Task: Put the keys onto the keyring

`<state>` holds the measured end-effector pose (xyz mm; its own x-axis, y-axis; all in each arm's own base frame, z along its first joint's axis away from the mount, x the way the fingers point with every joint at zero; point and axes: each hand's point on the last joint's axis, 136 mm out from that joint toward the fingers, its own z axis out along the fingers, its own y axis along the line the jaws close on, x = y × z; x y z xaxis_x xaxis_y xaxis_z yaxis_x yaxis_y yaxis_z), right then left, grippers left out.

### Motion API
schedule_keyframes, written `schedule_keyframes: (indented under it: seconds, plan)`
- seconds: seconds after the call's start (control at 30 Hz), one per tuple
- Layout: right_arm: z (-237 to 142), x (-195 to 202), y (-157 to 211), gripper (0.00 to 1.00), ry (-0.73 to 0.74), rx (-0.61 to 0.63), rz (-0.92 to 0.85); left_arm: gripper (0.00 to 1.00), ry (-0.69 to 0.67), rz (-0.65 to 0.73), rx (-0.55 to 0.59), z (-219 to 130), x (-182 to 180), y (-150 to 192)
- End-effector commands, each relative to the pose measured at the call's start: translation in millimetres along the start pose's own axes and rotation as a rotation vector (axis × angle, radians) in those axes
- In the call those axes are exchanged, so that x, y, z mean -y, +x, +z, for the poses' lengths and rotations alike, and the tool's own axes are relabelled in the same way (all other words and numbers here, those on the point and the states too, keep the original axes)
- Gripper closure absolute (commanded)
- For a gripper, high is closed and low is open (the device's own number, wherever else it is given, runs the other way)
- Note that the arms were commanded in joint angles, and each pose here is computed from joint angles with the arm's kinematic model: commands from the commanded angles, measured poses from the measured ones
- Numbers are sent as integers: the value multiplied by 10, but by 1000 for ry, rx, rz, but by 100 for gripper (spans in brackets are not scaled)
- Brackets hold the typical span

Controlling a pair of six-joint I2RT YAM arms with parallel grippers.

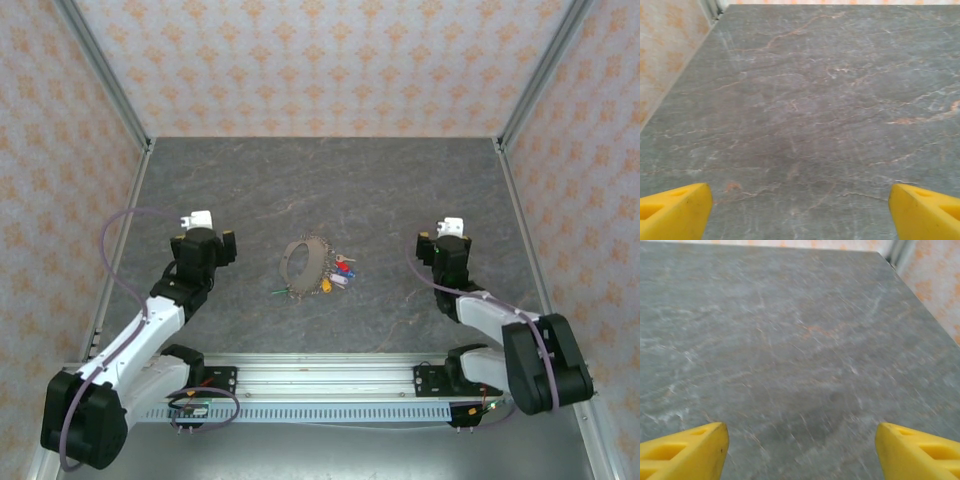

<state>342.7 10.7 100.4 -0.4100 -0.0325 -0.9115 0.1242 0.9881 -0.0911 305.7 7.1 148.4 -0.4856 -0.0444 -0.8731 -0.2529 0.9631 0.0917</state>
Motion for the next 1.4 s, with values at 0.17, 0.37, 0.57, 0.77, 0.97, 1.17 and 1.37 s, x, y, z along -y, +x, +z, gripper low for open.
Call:
schedule_keyframes:
  seconds: [0.17,0.37,0.57,0.77,0.97,1.17,1.37]
  plan:
    - [258,-23,-218,23,-110,114,85,6,-62,14,140,9,-135,-83]
    - [403,98,-78,24,-62,72,130,5,10,26,184,57,7,-137]
    - [539,346,-101,1,91,53,197,5,103,99,183,221,252,-78]
    - [536,278,-93,1,50,32,176,5,157,155,152,437,450,8]
    - [535,246,-91,1,32,33,170,5,176,167,164,588,508,-59]
    - [534,243,-92,1,30,34,169,4,257,49,149,876,352,52]
    - [537,242,-92,1,30,32,169,0,143,-33,107,1047,129,48]
